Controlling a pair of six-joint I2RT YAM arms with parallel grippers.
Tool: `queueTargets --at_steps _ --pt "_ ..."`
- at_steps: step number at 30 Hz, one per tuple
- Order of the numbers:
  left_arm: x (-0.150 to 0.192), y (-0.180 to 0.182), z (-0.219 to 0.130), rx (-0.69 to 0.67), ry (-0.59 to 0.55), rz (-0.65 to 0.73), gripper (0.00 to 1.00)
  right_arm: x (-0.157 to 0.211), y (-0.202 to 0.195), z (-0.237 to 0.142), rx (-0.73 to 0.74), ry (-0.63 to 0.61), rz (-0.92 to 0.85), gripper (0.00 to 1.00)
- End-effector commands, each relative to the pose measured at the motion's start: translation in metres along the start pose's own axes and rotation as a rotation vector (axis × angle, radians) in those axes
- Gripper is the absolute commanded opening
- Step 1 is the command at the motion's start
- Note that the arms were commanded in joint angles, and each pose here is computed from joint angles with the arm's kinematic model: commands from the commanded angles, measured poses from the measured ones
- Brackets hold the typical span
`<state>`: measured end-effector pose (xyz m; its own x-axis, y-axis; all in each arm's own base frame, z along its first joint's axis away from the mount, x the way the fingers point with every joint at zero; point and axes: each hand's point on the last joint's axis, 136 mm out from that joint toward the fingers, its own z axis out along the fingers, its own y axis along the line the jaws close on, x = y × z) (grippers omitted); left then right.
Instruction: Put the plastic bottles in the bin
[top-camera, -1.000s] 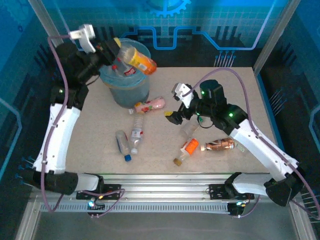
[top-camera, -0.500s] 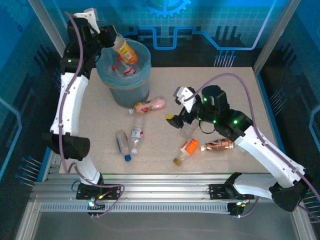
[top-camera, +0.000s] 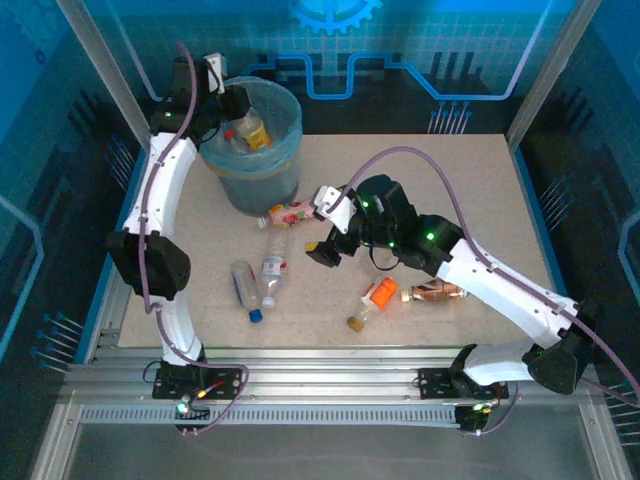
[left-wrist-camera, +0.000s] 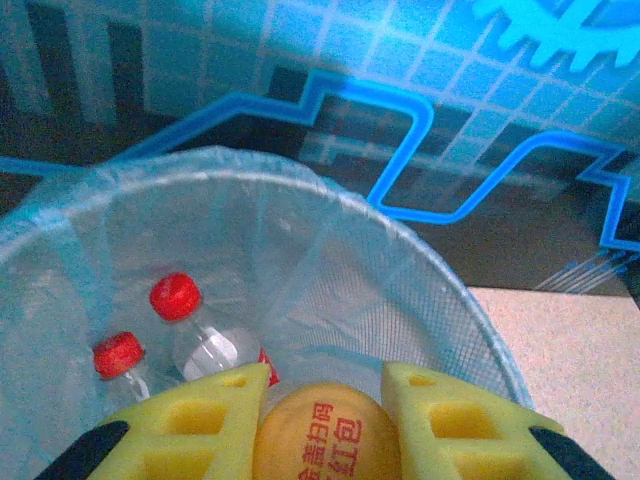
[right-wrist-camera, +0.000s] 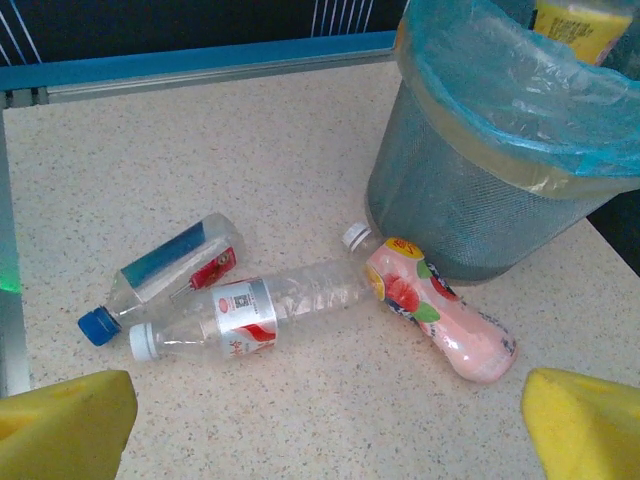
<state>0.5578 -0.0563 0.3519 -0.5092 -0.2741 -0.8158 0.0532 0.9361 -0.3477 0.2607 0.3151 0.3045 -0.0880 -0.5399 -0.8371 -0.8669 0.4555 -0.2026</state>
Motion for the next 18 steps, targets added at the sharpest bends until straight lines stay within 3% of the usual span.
queueTargets --at_steps 1,7,11,13,16,18 --pt "0.029 0.002 0.019 0.038 0.09 0.018 0.0 -0.008 -0.002 -0.001 0.02 -0.001 -0.023 1.0" --pt "0.075 0.01 0.05 0.035 0.208 0.032 0.01 0.0 -0.001 0.009 0.02 0.035 -0.024 1.0" --pt "0.09 0.013 0.063 0.031 0.249 0.03 0.1 0.004 0.0 0.014 0.016 0.055 -0.032 1.0" --pt "0.092 0.013 0.067 0.035 0.257 0.029 0.19 0.007 0.0 0.015 0.015 0.067 -0.039 1.0" --pt "0.091 0.012 0.068 0.039 0.26 0.026 0.46 0.01 -0.002 0.017 0.021 0.081 -0.046 1.0" --pt "0.085 0.01 0.066 0.042 0.247 0.023 0.55 0.01 -0.003 0.017 0.025 0.085 -0.05 1.0"
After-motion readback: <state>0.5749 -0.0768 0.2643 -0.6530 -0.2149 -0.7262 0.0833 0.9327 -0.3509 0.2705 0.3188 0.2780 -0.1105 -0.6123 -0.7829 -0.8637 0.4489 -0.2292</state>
